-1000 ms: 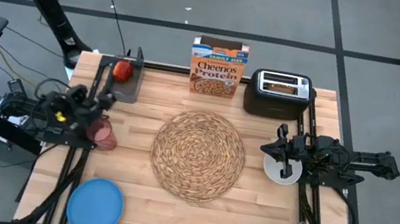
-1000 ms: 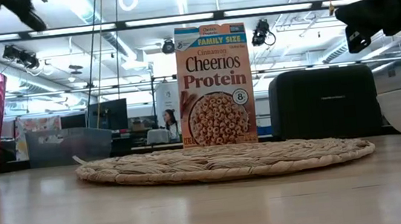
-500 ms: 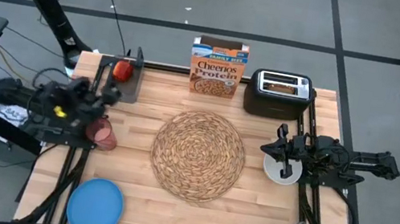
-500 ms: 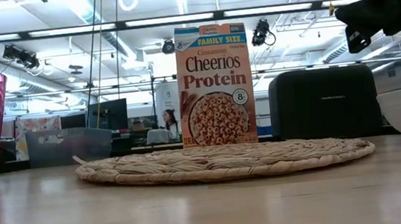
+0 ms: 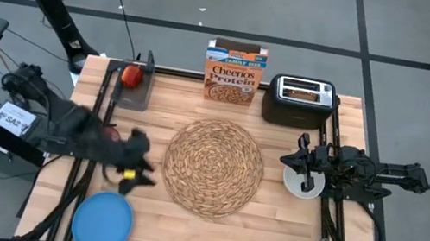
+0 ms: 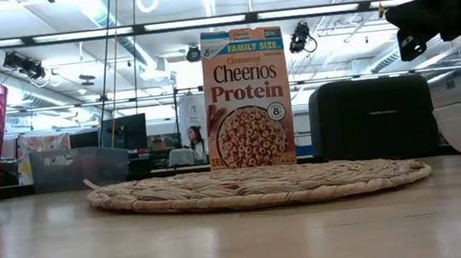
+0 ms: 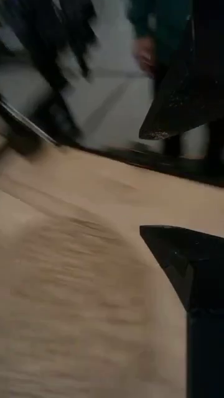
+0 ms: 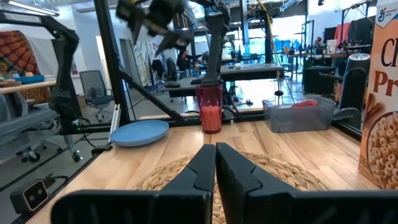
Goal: Arrange a breakfast setting
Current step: Put the blue plate on the brown table mat
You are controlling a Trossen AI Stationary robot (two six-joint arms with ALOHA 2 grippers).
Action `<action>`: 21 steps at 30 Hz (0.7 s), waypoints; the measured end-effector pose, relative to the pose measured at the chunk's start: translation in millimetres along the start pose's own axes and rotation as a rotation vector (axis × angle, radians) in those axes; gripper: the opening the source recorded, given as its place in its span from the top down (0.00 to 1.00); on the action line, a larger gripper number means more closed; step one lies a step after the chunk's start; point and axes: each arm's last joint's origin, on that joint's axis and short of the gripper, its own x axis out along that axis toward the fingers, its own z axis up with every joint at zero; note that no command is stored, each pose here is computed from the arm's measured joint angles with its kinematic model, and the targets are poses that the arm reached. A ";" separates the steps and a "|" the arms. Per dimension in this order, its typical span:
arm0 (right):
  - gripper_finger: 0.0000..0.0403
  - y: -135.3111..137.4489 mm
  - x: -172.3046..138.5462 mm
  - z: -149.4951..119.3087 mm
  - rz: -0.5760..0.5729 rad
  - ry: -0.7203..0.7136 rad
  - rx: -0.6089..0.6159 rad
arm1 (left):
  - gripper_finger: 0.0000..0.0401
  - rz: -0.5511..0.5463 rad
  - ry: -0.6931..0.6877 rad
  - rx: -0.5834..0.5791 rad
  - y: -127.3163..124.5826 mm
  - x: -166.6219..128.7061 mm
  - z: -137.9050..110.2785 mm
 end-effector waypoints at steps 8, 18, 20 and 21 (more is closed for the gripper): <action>0.94 0.0 0.0 0.3 0.000 -0.003 0.000 | 0.40 0.286 0.317 -0.368 -34.1 49.0 -67.2; 0.94 0.0 0.0 0.3 0.001 -0.003 0.000 | 0.40 0.505 0.483 -0.467 -39.5 130.7 -131.5; 0.94 0.0 0.0 0.3 0.001 -0.003 0.000 | 0.40 0.527 0.499 -0.465 -38.1 142.8 -139.9; 0.94 0.0 0.0 0.3 0.001 -0.003 0.000 | 0.40 0.548 0.507 -0.469 -36.5 148.2 -143.7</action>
